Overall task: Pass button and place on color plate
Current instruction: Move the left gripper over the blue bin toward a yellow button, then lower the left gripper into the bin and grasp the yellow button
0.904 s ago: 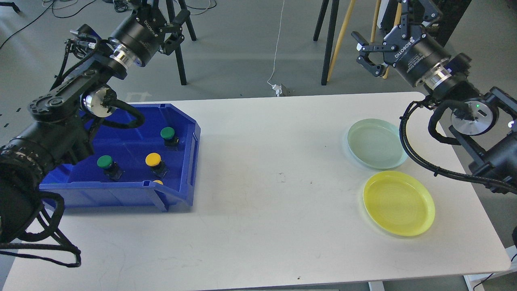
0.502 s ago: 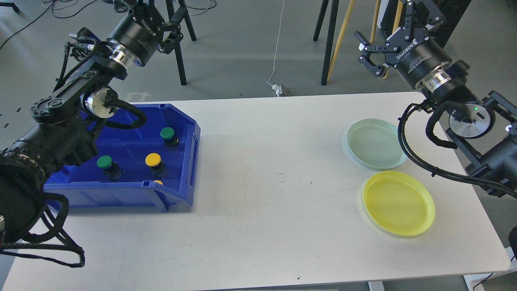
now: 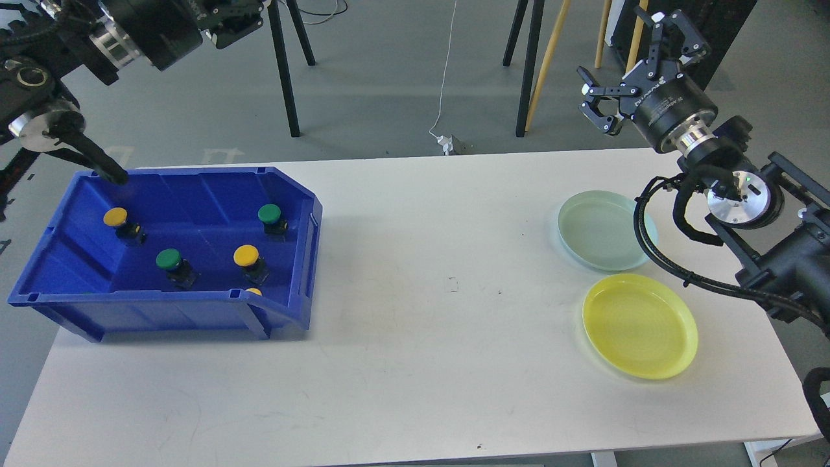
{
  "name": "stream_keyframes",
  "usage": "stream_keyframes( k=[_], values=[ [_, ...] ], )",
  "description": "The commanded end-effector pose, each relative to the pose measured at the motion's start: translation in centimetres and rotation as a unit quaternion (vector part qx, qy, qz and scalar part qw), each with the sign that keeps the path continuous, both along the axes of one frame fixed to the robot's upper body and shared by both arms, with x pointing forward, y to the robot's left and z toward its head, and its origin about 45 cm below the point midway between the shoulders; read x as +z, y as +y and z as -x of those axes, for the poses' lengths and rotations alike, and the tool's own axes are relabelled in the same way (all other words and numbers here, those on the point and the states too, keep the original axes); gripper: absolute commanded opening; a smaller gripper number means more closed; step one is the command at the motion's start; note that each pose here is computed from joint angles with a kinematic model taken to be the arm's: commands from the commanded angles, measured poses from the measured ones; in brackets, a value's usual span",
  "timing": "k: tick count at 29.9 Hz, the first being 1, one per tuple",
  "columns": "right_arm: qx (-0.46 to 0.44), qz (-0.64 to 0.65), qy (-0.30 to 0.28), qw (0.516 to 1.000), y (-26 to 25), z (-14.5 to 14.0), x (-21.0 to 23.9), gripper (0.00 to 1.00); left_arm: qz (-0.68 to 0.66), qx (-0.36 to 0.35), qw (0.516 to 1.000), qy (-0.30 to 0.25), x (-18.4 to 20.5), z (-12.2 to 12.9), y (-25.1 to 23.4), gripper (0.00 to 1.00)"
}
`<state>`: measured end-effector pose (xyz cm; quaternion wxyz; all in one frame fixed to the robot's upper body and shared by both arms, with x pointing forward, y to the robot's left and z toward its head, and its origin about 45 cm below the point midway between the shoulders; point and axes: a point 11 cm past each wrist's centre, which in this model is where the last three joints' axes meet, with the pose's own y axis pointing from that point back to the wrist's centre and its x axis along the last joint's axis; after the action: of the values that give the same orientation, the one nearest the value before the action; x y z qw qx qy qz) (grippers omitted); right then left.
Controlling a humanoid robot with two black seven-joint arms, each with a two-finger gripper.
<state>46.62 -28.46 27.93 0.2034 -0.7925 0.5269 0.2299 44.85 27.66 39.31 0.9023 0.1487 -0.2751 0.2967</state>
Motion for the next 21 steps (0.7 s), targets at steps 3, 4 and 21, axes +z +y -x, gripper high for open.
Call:
stream_keyframes(
  k=[3, 4, 21],
  values=[
    [-0.007, 0.004, 0.012, 1.0, -1.0, 0.6, -1.1, 1.0, -0.375, -0.051, 0.926, 0.002, -6.3, 1.3, 4.2, 0.98],
    [-0.011, 0.007, 0.012, 1.0, -1.5, 0.7, -1.1, 1.0, -0.421, -0.063, 0.905, 0.01, -7.8, 1.7, 5.2, 0.98],
    [-0.031, 0.025, 0.012, 0.999, -4.2, 1.2, -0.8, 1.0, -0.494, -0.129, 0.855, 0.093, -18.4, 4.3, 5.3, 0.98]
  ],
)
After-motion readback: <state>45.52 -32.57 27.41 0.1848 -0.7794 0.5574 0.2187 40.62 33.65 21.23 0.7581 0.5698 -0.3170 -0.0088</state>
